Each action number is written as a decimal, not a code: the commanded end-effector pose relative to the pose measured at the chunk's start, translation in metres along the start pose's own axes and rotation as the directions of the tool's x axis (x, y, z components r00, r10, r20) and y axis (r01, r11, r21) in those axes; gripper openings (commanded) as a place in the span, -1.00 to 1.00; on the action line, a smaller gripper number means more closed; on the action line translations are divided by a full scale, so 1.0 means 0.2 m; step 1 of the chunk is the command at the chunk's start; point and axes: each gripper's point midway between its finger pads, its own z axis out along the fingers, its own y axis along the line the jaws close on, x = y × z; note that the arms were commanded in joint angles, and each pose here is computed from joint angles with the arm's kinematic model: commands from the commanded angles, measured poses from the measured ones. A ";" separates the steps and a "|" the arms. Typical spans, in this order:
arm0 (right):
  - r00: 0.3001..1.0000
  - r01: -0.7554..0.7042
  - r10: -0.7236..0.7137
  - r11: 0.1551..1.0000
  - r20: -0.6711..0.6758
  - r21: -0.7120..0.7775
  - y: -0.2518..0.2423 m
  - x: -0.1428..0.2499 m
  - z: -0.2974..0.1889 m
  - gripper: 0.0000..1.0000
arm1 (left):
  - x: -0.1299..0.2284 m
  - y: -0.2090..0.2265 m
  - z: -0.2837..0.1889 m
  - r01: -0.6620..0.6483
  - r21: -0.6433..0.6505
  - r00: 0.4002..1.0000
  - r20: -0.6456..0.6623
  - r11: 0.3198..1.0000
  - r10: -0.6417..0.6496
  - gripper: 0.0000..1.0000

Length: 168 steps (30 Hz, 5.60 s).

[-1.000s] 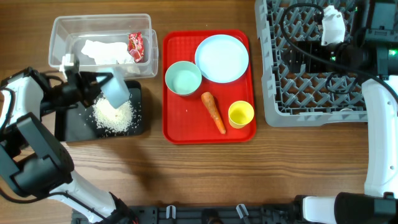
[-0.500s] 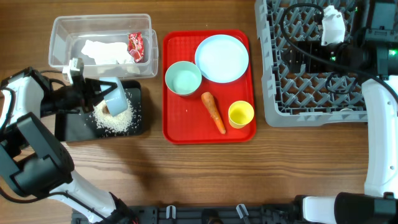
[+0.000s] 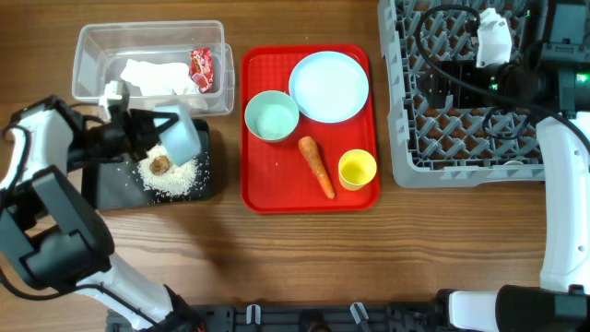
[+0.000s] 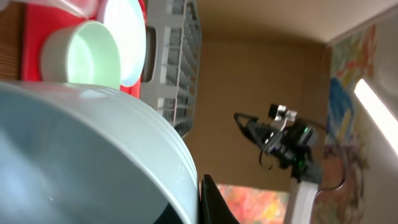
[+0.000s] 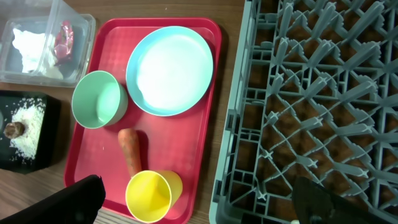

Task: Sort waste into correct bins and load items into the dishwasher rack
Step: 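Return the blue bowl and place it on the red tray, then move the left gripper to the yellow cup and grasp it, then lift the yellow cup up and reach the right gripper toward it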

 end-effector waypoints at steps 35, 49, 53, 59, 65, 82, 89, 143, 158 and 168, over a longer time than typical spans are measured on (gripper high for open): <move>1.000 -0.007 0.007 1.000 -0.008 0.004 -0.01 -0.01 0.02 0.99 | 0.63 0.48 0.93 -0.718 -0.684 0.688 -0.672 0.128 0.273 -0.92; 1.000 -0.009 0.009 1.000 -0.012 0.004 -0.01 0.00 0.02 0.99 | 0.64 0.68 0.92 -0.717 -0.692 0.694 -0.699 0.083 0.172 -0.70; 1.000 -0.009 0.009 1.000 -0.013 0.004 -0.01 0.00 0.02 1.00 | 0.64 0.69 0.91 -0.717 -0.693 0.695 -0.700 0.081 0.164 -0.46; 1.000 -0.008 0.008 1.000 -0.011 0.004 -0.01 0.00 0.02 1.00 | 0.64 0.69 0.91 -0.717 -0.692 0.695 -0.700 0.081 0.164 -0.04; 1.000 -0.020 0.020 1.000 -0.003 -0.003 0.00 -0.01 0.02 0.99 | 0.61 0.62 0.96 -0.709 -0.699 0.701 -0.685 0.093 0.198 -0.01; 0.994 -0.108 0.108 0.994 -0.004 -0.022 0.02 -0.02 0.02 1.00 | 0.50 0.21 1.16 -0.717 -0.678 0.683 -0.636 0.163 0.359 0.13; 0.988 -0.158 0.158 0.987 -0.003 -0.022 0.01 -0.03 0.04 0.99 | 0.53 0.19 1.21 -0.708 -0.667 0.700 -0.616 0.233 0.362 0.10; 0.962 -0.242 0.250 0.967 -0.112 0.077 -0.07 0.06 0.20 0.99 | 0.69 0.52 1.43 -0.589 -0.755 0.808 -0.540 0.287 0.237 -0.92; 0.962 -0.242 0.249 0.967 -0.111 0.077 -0.07 0.06 0.20 0.99 | 0.63 0.44 1.42 -0.576 -0.755 0.816 -0.510 0.313 0.272 -0.92; 0.969 -0.234 0.234 0.972 -0.085 0.006 -0.02 0.01 0.21 0.99 | 0.36 -0.02 1.21 -0.416 -0.649 0.908 -0.329 0.636 0.258 -0.92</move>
